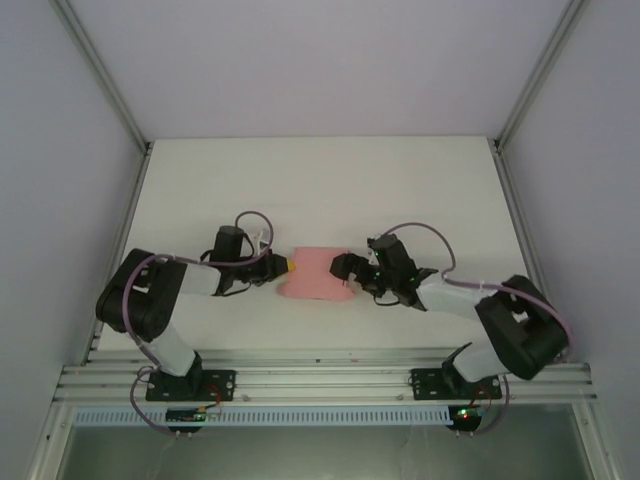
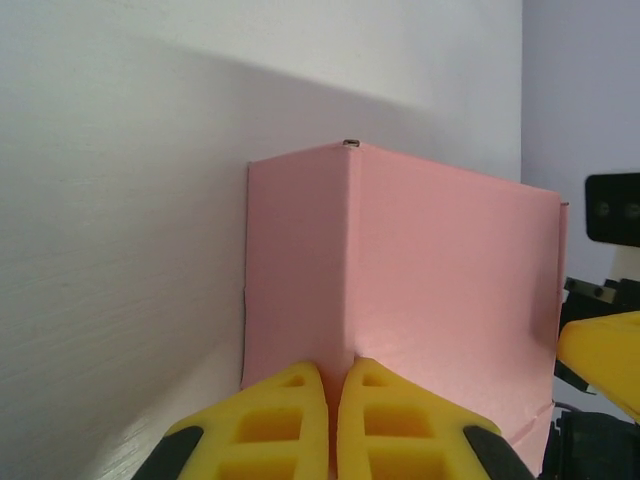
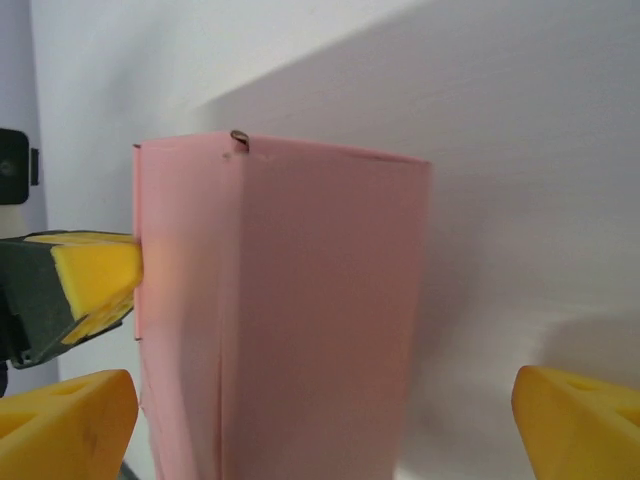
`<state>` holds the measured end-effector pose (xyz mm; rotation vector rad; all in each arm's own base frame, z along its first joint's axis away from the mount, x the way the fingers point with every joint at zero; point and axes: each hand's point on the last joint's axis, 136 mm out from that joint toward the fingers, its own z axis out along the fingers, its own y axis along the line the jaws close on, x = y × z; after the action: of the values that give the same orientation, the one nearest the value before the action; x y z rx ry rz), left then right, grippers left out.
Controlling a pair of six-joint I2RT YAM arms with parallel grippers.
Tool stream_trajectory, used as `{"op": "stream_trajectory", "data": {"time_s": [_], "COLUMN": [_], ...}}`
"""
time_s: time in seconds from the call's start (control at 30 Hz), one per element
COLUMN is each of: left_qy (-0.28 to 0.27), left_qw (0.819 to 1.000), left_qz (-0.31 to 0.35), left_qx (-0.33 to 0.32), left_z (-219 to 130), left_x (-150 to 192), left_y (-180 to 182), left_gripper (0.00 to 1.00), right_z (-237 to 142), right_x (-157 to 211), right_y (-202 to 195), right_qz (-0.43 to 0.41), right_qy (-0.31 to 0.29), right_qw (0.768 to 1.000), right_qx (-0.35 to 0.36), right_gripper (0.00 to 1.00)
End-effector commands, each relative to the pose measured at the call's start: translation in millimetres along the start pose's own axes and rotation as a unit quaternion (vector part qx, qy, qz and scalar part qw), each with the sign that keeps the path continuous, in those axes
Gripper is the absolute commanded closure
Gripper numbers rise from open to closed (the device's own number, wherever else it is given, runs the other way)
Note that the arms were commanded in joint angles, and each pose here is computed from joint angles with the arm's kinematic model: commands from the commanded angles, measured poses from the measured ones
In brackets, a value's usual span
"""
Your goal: Assemble paper box
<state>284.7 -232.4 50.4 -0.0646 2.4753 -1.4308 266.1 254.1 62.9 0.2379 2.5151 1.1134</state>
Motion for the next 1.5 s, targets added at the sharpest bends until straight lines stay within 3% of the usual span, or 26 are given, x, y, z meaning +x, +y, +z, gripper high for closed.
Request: {"op": "stream_trajectory", "data": {"time_s": [0.0, 0.1, 0.37, 0.57, 0.7, 0.8, 0.87, 0.97, 1.0, 1.03, 1.17, 1.27, 1.37, 1.47], "left_qy": [0.012, 0.014, 0.009, 0.001, -0.002, -0.013, -0.028, -0.060, -0.073, -0.084, -0.121, -0.116, -0.086, -0.046], "left_qw": [1.000, 1.000, 1.000, 1.000, 0.999, 0.999, 0.997, 0.991, 0.987, 0.984, 0.968, 0.946, 0.908, 0.845], "left_qz": [-0.004, -0.003, 0.008, 0.024, 0.033, 0.052, 0.075, 0.119, 0.137, 0.153, 0.215, 0.299, 0.402, 0.522], "left_qx": [0.013, 0.013, 0.021, 0.010, 0.007, 0.004, -0.006, -0.024, -0.029, -0.032, -0.055, -0.057, -0.081, -0.102], "left_z": [1.7, 3.6, 6.5, 4.4, 1.8, -2.9, -9.0, -23.6, -29.7, -35.1, -55.9, -58.3, -47.1, -31.6], "left_x": [4.8, 3.5, -5.4, -13.1, -17.5, -25.1, -36.1, -53.9, -59.6, -63.9, -76.9, -69.7, -48.3, -15.4], "left_y": [2.3, 4.4, -0.4, -4.7, -10.0, -18.9, -29.0, -49.2, -57.0, -63.7, -84.9, -100.4, -116.1, -133.5], "left_gripper": [0.99, 0.98, 0.96, 0.92, 0.86, 0.76, 0.61, 0.13, 0.01, 0.00, 0.00, 0.00, 0.00, 0.00], "right_z": [10.6, 22.1, 28.6, 27.7, 25.8, 20.9, 16.9, 8.6, 5.4, 2.0, -10.0, -22.8, -39.9, -56.6], "right_x": [-9.9, -11.6, -25.3, -27.3, -26.0, -27.4, -29.5, -32.2, -32.3, -33.0, -34.5, -37.9, -49.5, -57.8], "right_y": [36.7, 40.9, 58.1, 48.7, 40.4, 39.4, 37.4, 35.8, 34.7, 35.8, 31.3, 30.5, 32.4, 40.5], "right_qz": [-0.012, 0.009, 0.042, 0.045, 0.050, 0.047, 0.044, 0.042, 0.041, 0.039, 0.039, 0.030, 0.070, 0.124], "right_qy": [0.009, 0.025, 0.032, 0.024, 0.025, 0.022, 0.016, 0.010, 0.008, 0.007, 0.009, 0.014, 0.012, 0.040], "right_qw": [0.996, 0.992, 0.972, 0.975, 0.980, 0.982, 0.984, 0.988, 0.989, 0.990, 0.995, 0.998, 0.997, 0.990], "right_qx": [-0.094, -0.122, -0.227, -0.215, -0.192, -0.182, -0.169, -0.148, -0.140, -0.136, -0.090, -0.056, -0.041, -0.060], "right_gripper": [0.10, 0.18, 0.52, 0.64, 0.66, 0.66, 0.66, 0.67, 0.67, 0.67, 0.66, 0.64, 0.63, 0.62]}}
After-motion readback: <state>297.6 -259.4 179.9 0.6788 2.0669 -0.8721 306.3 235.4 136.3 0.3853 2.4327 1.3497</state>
